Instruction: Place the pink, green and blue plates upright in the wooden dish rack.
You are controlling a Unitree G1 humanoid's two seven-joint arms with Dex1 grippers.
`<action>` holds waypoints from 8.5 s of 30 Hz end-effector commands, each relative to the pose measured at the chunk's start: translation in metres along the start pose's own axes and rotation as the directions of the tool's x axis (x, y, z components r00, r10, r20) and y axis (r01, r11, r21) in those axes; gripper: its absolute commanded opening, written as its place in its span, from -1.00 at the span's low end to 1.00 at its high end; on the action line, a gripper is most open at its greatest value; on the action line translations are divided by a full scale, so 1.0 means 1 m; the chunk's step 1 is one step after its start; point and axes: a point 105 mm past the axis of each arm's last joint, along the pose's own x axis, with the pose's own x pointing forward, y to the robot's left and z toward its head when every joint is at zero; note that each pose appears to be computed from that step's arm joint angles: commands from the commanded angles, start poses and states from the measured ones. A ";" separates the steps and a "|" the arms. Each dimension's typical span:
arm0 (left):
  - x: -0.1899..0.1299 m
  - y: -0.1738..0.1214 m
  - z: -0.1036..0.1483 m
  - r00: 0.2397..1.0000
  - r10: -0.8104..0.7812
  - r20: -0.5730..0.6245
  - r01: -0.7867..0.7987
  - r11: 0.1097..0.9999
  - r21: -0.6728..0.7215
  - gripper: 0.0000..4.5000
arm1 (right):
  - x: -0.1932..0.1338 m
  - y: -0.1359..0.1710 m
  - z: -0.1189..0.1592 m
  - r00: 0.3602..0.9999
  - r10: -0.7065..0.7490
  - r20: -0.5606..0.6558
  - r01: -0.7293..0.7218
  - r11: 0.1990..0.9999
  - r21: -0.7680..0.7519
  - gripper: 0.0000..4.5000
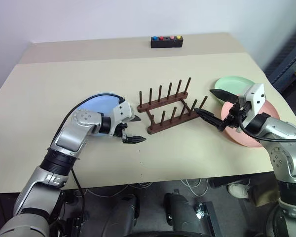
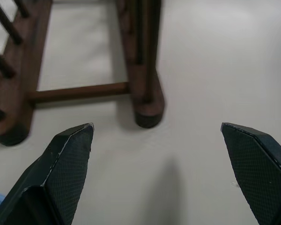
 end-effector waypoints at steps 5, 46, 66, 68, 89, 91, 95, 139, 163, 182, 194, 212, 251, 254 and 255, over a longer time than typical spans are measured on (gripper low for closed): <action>0.029 -0.005 0.010 1.000 0.029 -0.005 -0.029 0.999 0.032 1.00 | -0.007 0.001 0.017 0.998 -0.034 0.053 0.036 0.998 -0.047 0.99; 0.017 0.021 0.030 0.988 -0.118 0.098 0.101 0.982 0.161 -0.68 | -0.036 0.012 0.027 0.996 0.056 0.066 -0.052 0.997 -0.054 1.00; 0.039 0.021 0.021 0.984 -0.176 0.031 0.165 0.962 0.217 -0.68 | -0.045 0.023 0.025 0.995 0.096 0.013 -0.095 0.993 -0.067 1.00; 0.038 0.022 0.020 0.984 -0.173 0.036 0.164 0.970 0.178 -0.68 | -0.044 0.023 0.025 0.995 0.097 0.015 -0.095 0.993 -0.071 1.00; -0.037 0.033 0.075 0.955 -0.164 0.248 0.150 0.986 0.075 -0.05 | -0.045 0.019 0.037 0.985 0.131 0.111 -0.138 0.989 0.057 -0.51; -0.036 0.016 0.076 0.926 -0.249 0.284 0.241 0.969 0.063 -0.50 | -0.043 0.018 0.032 0.987 0.142 0.077 -0.146 0.988 0.047 -0.96; -0.041 -0.008 0.082 0.866 -0.366 0.340 0.384 0.923 0.013 -0.98 | -0.045 0.021 0.015 0.984 0.173 -0.038 -0.173 0.985 0.025 -1.00; 0.060 0.029 0.023 0.996 0.079 0.041 -0.081 0.994 0.067 -0.98 | 0.005 -0.007 -0.085 0.941 -0.021 -0.339 -0.061 0.971 -0.230 -1.00; 0.053 0.062 0.027 0.984 0.163 0.071 -0.166 0.985 0.047 -0.98 | 0.044 -0.052 -0.091 0.927 -0.076 -0.368 -0.101 0.893 -0.438 -1.00; 0.040 0.059 0.040 0.980 0.114 0.160 -0.112 0.993 -0.022 -0.98 | 0.051 -0.072 -0.050 0.969 -0.182 -0.170 0.076 0.865 -0.496 -1.00; -0.014 0.041 0.046 0.964 -0.042 0.263 0.086 0.983 -0.159 0.05 | 0.006 -0.040 -0.011 0.990 -0.085 -0.109 0.061 0.975 -0.212 0.04; -0.058 0.018 0.068 0.895 -0.152 0.418 0.205 0.975 -0.084 0.97 | -0.043 -0.053 0.012 0.976 -0.161 -0.148 0.151 0.986 -0.071 0.97; -0.076 0.002 0.084 0.821 -0.209 0.531 0.197 0.977 0.080 1.00 | -0.111 -0.065 -0.073 0.664 -0.247 -0.706 0.147 0.968 -0.201 -0.99; -0.074 0.003 0.085 0.820 -0.196 0.538 0.174 0.980 0.093 1.00 | -0.104 -0.066 -0.056 0.698 -0.247 -0.672 0.145 0.968 -0.205 -0.99; -0.074 0.004 0.084 0.821 -0.193 0.538 0.169 0.981 0.093 1.00 | -0.103 -0.067 -0.051 0.707 -0.248 -0.662 0.145 0.967 -0.208 -0.99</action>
